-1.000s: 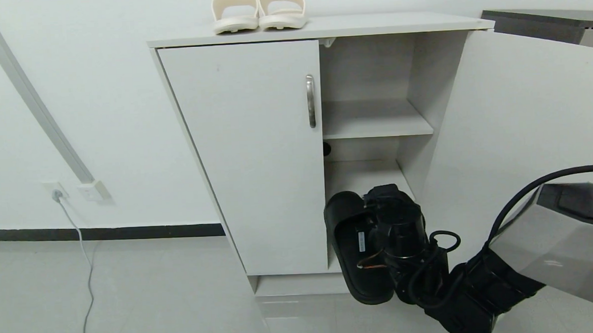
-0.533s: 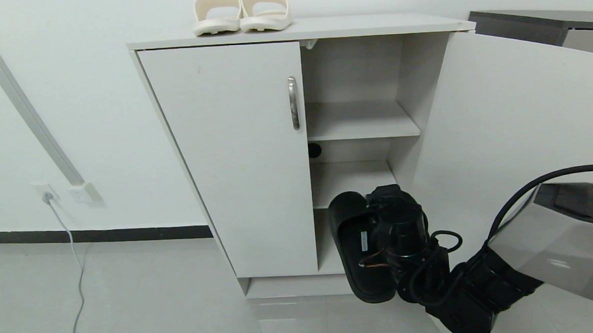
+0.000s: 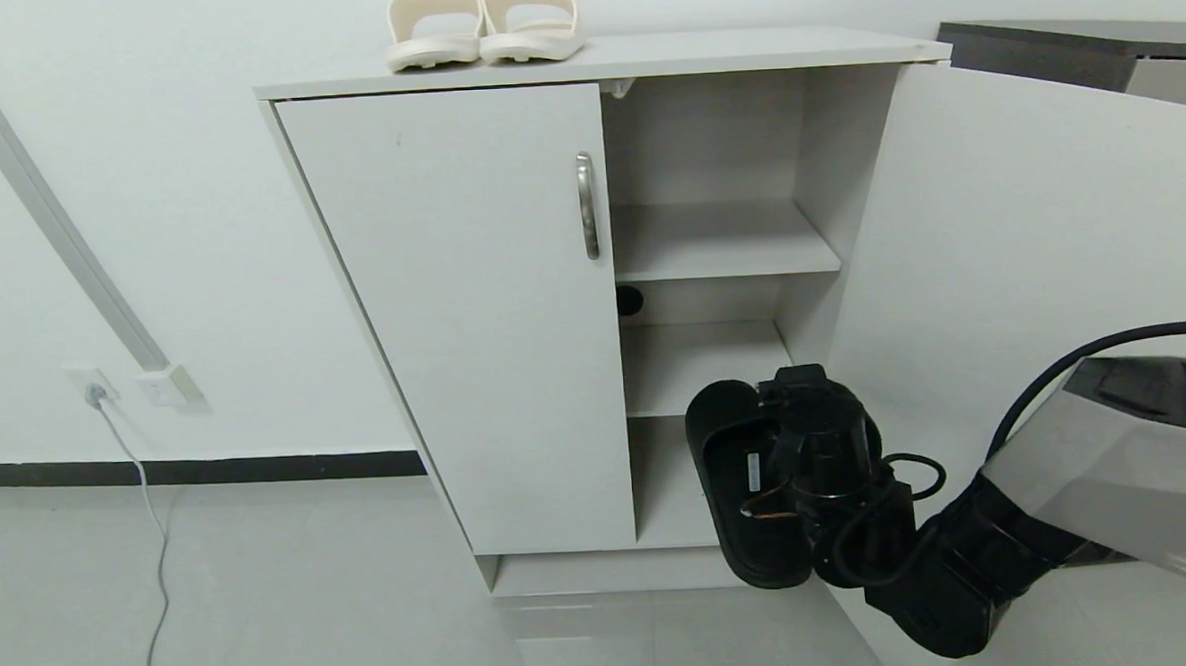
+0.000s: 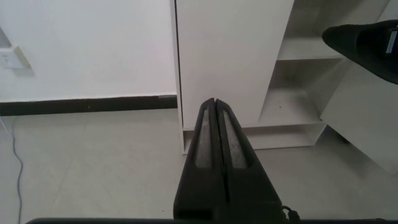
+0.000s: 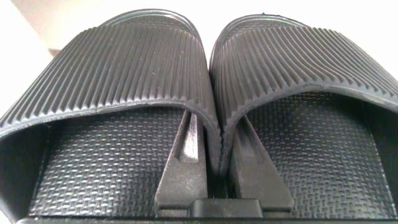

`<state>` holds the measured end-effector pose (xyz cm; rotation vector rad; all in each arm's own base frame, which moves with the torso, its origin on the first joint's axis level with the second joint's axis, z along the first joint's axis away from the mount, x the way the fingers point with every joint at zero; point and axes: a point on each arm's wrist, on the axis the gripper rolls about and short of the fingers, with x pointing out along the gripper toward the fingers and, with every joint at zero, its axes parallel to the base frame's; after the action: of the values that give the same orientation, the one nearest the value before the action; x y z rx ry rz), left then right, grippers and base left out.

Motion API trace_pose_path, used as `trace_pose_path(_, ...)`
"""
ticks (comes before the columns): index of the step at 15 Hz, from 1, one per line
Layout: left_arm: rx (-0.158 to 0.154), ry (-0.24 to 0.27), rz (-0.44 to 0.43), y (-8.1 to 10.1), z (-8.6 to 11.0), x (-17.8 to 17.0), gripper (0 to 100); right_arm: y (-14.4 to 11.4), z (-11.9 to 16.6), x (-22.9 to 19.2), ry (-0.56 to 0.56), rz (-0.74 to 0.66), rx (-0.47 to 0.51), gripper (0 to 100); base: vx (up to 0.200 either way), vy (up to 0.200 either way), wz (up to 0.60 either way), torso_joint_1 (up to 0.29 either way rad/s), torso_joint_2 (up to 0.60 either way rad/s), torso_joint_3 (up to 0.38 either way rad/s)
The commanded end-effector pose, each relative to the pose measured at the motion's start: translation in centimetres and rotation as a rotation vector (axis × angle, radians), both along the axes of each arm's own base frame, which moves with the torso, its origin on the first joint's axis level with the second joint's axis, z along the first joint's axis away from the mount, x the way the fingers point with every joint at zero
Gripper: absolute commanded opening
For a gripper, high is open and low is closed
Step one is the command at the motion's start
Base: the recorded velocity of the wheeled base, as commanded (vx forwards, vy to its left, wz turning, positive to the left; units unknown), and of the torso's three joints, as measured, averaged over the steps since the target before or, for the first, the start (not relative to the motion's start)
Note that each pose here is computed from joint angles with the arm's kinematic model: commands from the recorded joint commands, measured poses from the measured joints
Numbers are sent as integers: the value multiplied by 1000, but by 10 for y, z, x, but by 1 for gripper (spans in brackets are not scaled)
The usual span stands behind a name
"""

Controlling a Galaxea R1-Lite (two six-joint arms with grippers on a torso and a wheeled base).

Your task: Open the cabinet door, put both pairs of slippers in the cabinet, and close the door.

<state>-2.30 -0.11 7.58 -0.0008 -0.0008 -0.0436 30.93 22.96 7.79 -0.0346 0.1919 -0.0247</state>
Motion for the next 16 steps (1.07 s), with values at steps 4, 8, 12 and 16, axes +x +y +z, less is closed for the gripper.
trace_pose_path(4,-1,1,-1,0,0,0,0,-10,-2,4,7,-29,-4,0,0,0,0,0,0,0)
trace_pose_path(8,-1,2,1,0,0,0,0,-15,-1,8,4,-44,-2,0,0,0,0,0,0,0)
trace_pose_path(12,-1,1,1,0,0,0,0,-17,-1,9,4,-50,-2,0,0,0,0,0,0,0)
trace_pose_path(16,-1,2,1,0,0,0,0,-14,0,7,1,-37,-2,0,0,0,0,0,0,0)
